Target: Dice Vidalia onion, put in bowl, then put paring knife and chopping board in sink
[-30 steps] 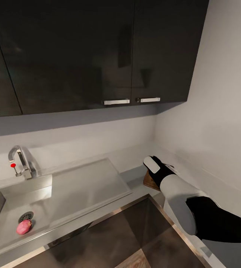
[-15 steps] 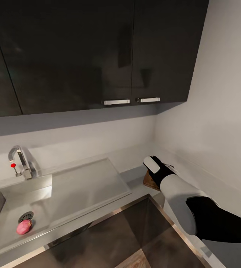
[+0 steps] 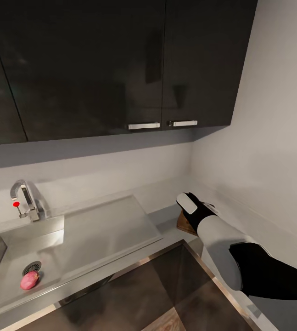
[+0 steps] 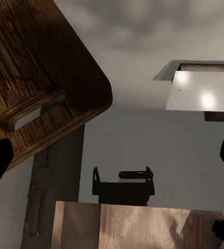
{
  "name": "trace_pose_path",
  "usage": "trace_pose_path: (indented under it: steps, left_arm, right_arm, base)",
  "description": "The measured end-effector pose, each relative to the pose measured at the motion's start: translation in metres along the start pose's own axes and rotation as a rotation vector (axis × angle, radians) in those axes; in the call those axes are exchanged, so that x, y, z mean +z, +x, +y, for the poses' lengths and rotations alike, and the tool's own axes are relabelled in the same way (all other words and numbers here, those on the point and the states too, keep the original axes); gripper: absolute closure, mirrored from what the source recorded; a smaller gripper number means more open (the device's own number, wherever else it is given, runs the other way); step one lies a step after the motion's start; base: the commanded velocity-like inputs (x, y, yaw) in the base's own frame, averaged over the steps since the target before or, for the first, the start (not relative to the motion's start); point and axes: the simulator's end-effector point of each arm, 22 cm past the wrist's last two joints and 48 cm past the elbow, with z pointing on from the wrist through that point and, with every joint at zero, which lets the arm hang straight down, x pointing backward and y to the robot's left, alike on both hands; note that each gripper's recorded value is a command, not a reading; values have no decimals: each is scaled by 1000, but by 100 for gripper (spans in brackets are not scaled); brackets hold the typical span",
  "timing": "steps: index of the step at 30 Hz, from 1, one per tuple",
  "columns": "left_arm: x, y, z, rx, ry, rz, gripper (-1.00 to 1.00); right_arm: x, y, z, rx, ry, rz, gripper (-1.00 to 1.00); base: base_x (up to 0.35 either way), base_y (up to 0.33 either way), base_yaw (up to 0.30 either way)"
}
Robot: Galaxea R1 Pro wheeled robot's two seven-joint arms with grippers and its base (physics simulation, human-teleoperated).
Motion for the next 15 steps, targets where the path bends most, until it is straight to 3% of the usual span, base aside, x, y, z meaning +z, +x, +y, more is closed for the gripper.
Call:
trace_pose_path:
  steps: [15]
  left_arm:
    - [0,0,1,1,-3,0,-100]
  right_arm:
    - [1,-1,-1,-2,1,-2,-100]
  base:
    - [56,-27,0]
